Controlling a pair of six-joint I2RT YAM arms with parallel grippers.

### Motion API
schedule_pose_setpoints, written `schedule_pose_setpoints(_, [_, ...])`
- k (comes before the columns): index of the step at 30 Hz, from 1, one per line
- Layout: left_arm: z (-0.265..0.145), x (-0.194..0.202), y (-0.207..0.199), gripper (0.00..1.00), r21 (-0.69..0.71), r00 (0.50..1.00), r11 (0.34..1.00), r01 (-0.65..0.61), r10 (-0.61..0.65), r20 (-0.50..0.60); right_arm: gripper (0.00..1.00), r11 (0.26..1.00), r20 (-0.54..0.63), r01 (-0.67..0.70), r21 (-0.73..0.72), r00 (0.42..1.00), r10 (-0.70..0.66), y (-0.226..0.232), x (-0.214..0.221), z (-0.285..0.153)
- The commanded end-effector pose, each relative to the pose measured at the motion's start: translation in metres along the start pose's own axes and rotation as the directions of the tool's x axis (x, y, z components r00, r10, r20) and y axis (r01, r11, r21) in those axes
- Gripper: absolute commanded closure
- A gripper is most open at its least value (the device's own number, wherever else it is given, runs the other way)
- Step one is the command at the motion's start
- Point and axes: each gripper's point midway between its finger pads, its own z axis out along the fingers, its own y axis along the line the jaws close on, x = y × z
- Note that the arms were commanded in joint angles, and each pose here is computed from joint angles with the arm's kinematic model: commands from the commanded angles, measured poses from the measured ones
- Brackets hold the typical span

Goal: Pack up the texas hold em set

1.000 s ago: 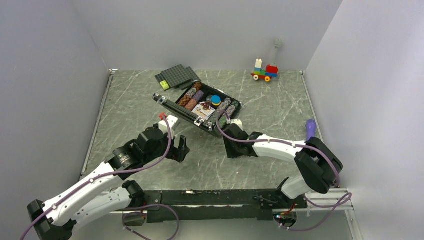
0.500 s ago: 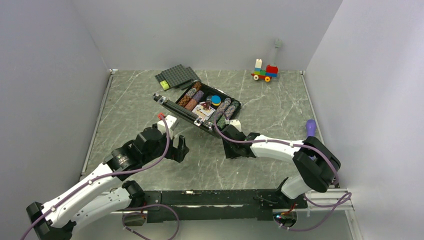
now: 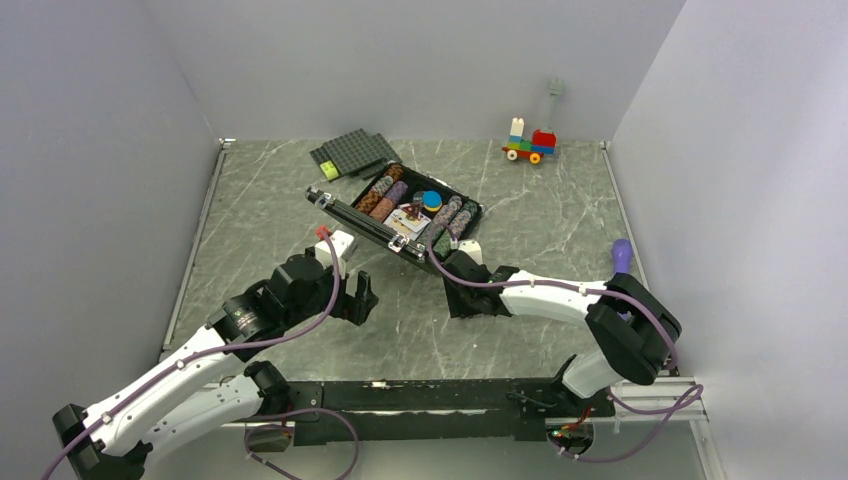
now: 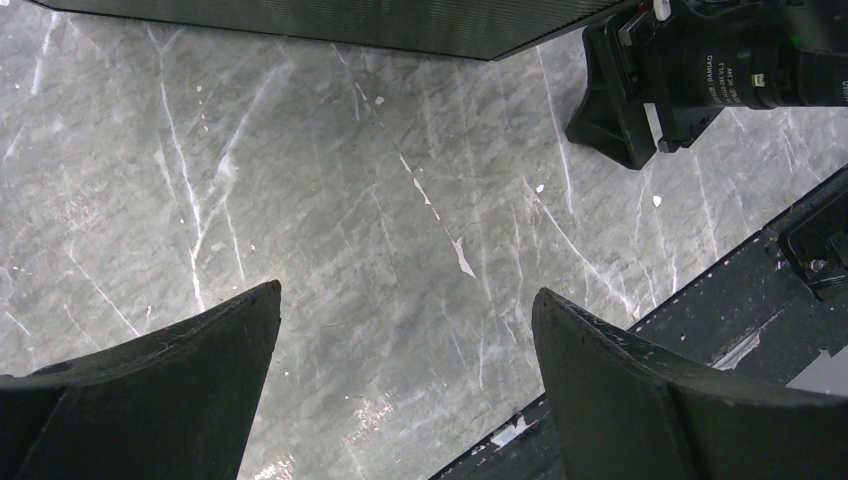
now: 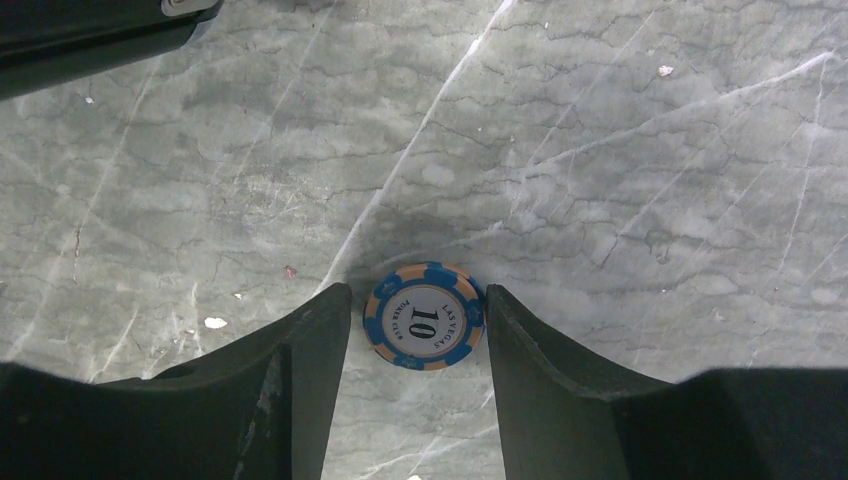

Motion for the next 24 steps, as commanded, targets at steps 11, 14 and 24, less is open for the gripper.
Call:
schedule_pose_setpoints(11, [-0.005, -0.010, -0.007, 0.01, 0.037, 0.999, 0.999, 0.012, -0.013, 0.035, 0.46, 0.996, -0.241, 0.042, 0.082, 0.970, -0.021, -0.024, 0.070, -0.003])
schedule_pose_setpoints(14, [-0.004, -0.009, -0.007, 0.00, 0.040, 0.999, 0.999, 0.017, -0.018, 0.034, 0.49, 0.996, -0.248, 0.038, 0.086, 0.969, -0.016, -0.024, 0.072, -0.003])
schedule_pose_setpoints(24, [0.007, 0.007, -0.019, 0.01, 0.102, 0.996, 0.991, 0.085, -0.085, 0.003, 0.63, 0.998, -0.244, 0.021, 0.058, 0.970, -0.006, -0.020, 0.076, -0.003])
